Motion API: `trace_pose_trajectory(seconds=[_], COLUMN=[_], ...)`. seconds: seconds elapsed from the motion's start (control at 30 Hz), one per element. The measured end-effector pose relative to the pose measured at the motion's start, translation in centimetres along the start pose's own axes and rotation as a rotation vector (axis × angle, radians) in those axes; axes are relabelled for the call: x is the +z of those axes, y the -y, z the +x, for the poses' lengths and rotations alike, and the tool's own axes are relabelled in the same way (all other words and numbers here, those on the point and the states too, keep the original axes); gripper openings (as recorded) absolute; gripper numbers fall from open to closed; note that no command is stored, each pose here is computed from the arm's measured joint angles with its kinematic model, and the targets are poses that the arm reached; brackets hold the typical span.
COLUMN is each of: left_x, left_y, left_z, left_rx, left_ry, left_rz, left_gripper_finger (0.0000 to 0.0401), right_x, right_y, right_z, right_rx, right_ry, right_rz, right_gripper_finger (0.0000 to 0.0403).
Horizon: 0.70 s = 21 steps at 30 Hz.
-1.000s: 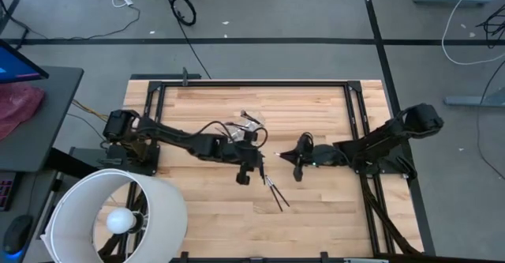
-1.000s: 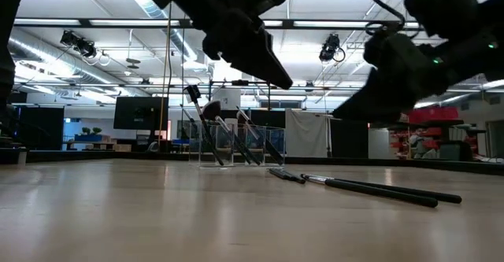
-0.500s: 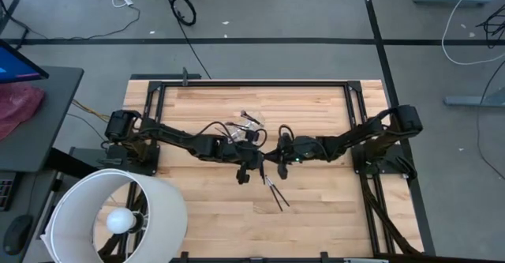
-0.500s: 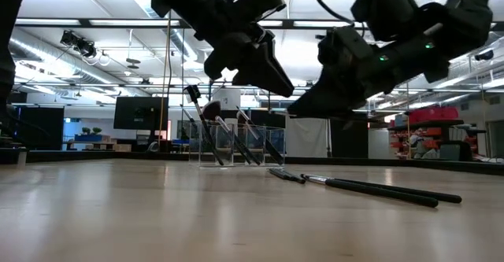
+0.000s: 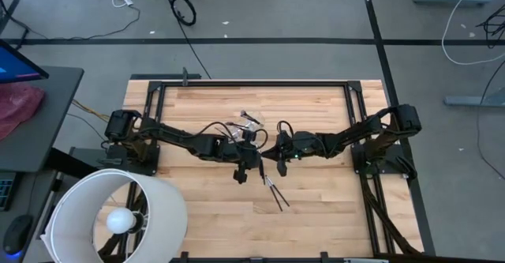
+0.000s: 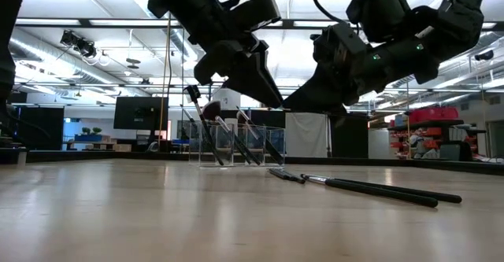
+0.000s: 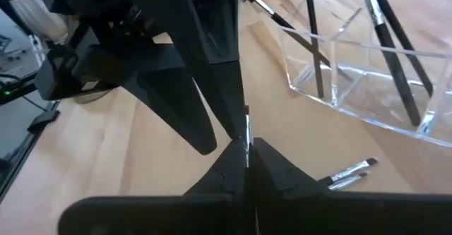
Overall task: Put items in baskets/containers
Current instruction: Put the black eyeshadow brush into the transparent organizer
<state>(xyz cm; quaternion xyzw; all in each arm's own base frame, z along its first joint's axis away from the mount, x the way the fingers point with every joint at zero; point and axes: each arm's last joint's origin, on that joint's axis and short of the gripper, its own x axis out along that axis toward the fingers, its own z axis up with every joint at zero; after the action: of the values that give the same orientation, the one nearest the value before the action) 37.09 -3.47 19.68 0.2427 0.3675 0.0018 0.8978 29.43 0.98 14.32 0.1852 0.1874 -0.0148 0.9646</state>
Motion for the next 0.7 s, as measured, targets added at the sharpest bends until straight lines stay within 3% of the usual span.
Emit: trace_pose_trajectory(seconds=[0.33, 0.7], left_x=[-0.09, -0.12], left_y=[-0.23, -0.20], left_z=[0.06, 0.06], left_rx=[0.007, 0.005], left_ry=[-0.004, -0.006], left_rz=[-0.005, -0.004], left_gripper_finger=[0.0094, 0.0028], right_x=[0.49, 0.51], right_y=[-0.40, -0.36], right_z=[-0.03, -0.04], right_rx=[0.073, 0.067], right_ry=[0.033, 0.034], right_rz=[-0.003, -0.005], right_gripper_finger=[0.0009, 0.0009])
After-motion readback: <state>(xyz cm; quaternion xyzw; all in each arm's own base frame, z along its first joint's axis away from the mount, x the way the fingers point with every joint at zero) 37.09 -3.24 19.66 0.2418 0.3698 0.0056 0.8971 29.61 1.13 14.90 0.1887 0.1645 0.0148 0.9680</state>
